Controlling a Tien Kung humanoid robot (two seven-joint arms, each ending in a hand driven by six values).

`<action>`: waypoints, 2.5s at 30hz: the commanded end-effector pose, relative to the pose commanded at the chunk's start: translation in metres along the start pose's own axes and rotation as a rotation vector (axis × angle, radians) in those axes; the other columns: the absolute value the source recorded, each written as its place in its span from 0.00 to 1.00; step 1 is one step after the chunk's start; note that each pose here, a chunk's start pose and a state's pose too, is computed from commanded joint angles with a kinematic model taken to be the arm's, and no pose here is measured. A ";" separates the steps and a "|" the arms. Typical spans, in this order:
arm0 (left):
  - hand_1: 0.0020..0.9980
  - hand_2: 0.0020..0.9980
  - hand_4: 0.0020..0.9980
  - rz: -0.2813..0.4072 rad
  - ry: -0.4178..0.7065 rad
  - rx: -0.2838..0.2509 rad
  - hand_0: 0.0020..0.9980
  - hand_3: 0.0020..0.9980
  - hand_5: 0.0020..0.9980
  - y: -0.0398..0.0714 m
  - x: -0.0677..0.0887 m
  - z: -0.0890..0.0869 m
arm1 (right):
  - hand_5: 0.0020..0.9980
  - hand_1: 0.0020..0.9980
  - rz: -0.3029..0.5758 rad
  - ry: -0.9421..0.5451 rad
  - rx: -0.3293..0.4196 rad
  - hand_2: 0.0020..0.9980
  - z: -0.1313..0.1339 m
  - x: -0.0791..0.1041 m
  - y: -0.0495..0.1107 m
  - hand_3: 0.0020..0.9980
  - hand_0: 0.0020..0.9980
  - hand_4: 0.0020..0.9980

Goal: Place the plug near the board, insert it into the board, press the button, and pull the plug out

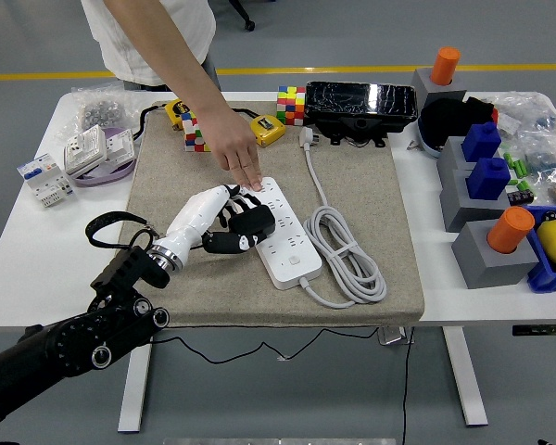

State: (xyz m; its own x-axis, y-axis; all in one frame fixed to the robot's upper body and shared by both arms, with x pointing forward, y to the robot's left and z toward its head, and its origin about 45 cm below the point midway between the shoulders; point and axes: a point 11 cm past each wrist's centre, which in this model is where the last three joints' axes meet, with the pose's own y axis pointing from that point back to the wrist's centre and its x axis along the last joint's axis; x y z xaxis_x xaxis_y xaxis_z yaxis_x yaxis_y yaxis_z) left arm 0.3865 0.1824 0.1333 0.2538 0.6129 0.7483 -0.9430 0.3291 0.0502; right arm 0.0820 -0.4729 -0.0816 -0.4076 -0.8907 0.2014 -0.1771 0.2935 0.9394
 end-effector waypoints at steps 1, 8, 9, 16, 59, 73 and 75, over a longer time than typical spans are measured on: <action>0.30 0.33 0.61 0.007 0.008 -0.007 0.25 0.50 0.00 0.000 0.001 0.001 | 0.42 0.63 0.000 0.000 0.000 0.61 0.000 0.000 0.000 0.55 0.57 0.89; 0.30 0.33 0.62 0.130 0.092 -0.051 0.25 0.50 0.00 0.011 0.023 -0.011 | 0.42 0.63 -0.001 0.000 0.004 0.61 -0.002 -0.001 0.000 0.54 0.57 0.89; 0.30 0.33 0.62 0.135 0.089 -0.043 0.25 0.50 0.00 0.013 0.024 -0.015 | 0.42 0.63 -0.001 0.001 0.004 0.61 -0.002 -0.001 0.000 0.54 0.57 0.89; 0.33 0.36 0.63 0.124 0.029 0.051 0.29 0.52 0.00 0.029 0.032 -0.054 | 0.42 0.63 0.001 0.000 -0.001 0.61 0.001 0.000 0.000 0.54 0.57 0.89; 0.64 0.58 0.85 0.294 0.425 0.034 0.54 0.63 0.27 0.048 0.083 -0.040 | 0.42 0.63 -0.004 0.000 0.010 0.61 -0.004 -0.002 0.000 0.54 0.58 0.89; 0.63 0.57 0.84 0.258 0.463 -0.007 0.54 0.62 0.28 0.042 0.082 -0.021 | 0.42 0.63 0.003 -0.016 0.031 0.61 -0.013 0.001 0.001 0.54 0.57 0.89; 0.62 0.57 0.85 0.258 0.466 -0.012 0.53 0.62 0.28 0.041 0.084 -0.019 | 0.42 0.63 0.003 -0.016 0.034 0.61 -0.015 0.001 0.001 0.54 0.58 0.89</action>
State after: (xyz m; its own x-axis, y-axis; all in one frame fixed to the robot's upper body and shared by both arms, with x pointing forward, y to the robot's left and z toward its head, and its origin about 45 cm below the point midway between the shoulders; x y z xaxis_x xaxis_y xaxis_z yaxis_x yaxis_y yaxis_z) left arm 0.3730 0.2608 0.1857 0.0854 0.9284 0.3616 -0.9856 0.1319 -0.1058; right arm 0.0948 -0.4787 -0.0762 -0.4222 -0.8842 0.1998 -0.2064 0.3084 0.9286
